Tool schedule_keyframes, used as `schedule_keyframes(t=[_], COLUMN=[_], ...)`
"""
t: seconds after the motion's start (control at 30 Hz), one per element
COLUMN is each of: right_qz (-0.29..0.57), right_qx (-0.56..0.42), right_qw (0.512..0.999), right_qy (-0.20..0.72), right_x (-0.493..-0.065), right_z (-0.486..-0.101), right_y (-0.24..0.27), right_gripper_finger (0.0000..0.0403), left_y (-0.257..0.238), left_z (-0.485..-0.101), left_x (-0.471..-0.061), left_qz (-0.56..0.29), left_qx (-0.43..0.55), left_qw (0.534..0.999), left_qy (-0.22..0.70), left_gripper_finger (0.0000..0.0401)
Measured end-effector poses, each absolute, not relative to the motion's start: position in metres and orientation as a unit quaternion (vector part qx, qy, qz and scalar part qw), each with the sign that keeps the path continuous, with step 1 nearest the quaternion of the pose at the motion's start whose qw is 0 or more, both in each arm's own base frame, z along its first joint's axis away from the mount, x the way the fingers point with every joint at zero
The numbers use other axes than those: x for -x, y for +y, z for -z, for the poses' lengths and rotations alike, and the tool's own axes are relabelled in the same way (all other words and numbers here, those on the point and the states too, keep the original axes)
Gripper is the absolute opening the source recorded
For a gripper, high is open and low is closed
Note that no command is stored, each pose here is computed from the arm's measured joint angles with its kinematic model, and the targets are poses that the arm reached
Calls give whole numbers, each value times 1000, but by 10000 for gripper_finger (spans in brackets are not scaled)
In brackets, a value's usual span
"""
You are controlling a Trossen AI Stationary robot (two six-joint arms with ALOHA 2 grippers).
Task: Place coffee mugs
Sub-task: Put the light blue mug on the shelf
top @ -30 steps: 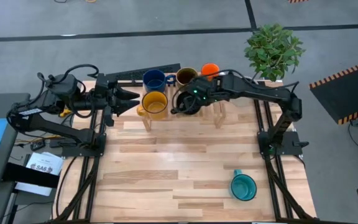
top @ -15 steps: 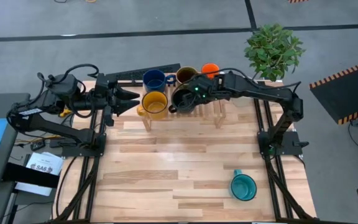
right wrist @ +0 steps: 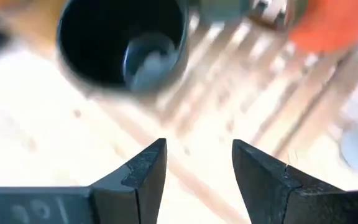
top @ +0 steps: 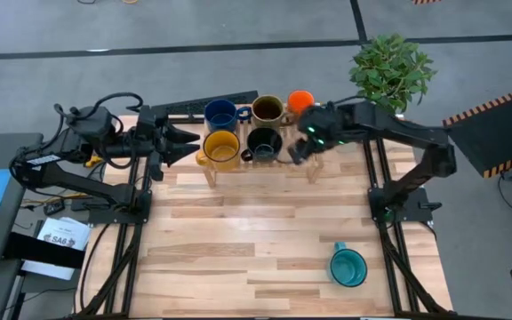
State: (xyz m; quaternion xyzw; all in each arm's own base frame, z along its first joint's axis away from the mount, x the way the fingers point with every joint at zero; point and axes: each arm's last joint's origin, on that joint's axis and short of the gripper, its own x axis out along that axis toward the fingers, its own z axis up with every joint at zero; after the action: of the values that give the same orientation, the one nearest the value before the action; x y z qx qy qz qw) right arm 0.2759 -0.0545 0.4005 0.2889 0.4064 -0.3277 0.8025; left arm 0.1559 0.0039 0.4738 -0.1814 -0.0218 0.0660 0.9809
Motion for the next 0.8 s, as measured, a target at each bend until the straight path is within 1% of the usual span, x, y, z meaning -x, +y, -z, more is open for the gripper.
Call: schedule_keyframes(t=[0.07,0.17,0.27,0.4,0.47,0.63,0.73,0.8], right_qz=[306,283,256,219,216,247,266,278], right_qx=[-279,-265,-275,-329,-365,-459,-492,-496], right_qw=[799,776,747,696,671,604,574,561], right_qy=[436,497,548,599,608,603,598,601], right_x=[-262,-242,-223,-194,-179,-146,-135,-131], right_z=[-405,-402,-386,-353,-339,-309,-294,-284], right_y=[-39,-11,19,58,75,111,129,140], right_gripper_finger=[209,209,208,208,208,207,207,207], left_y=[4,4,4,4,4,4,4,4], left_z=[-474,-474,-474,-474,-474,-474,-474,-474], left_x=[-156,-156,-156,-156,-156,-156,-156,-156], left_qz=[-66,-66,-66,-65,-65,-69,-69,-69], left_qx=[181,188,192,193,193,194,194,194], left_qw=[981,980,979,979,979,978,978,978], left_qy=[-20,-21,-22,-24,-24,-25,-25,-25], left_gripper_finger=[139,139,139,139,139,139,139,139])
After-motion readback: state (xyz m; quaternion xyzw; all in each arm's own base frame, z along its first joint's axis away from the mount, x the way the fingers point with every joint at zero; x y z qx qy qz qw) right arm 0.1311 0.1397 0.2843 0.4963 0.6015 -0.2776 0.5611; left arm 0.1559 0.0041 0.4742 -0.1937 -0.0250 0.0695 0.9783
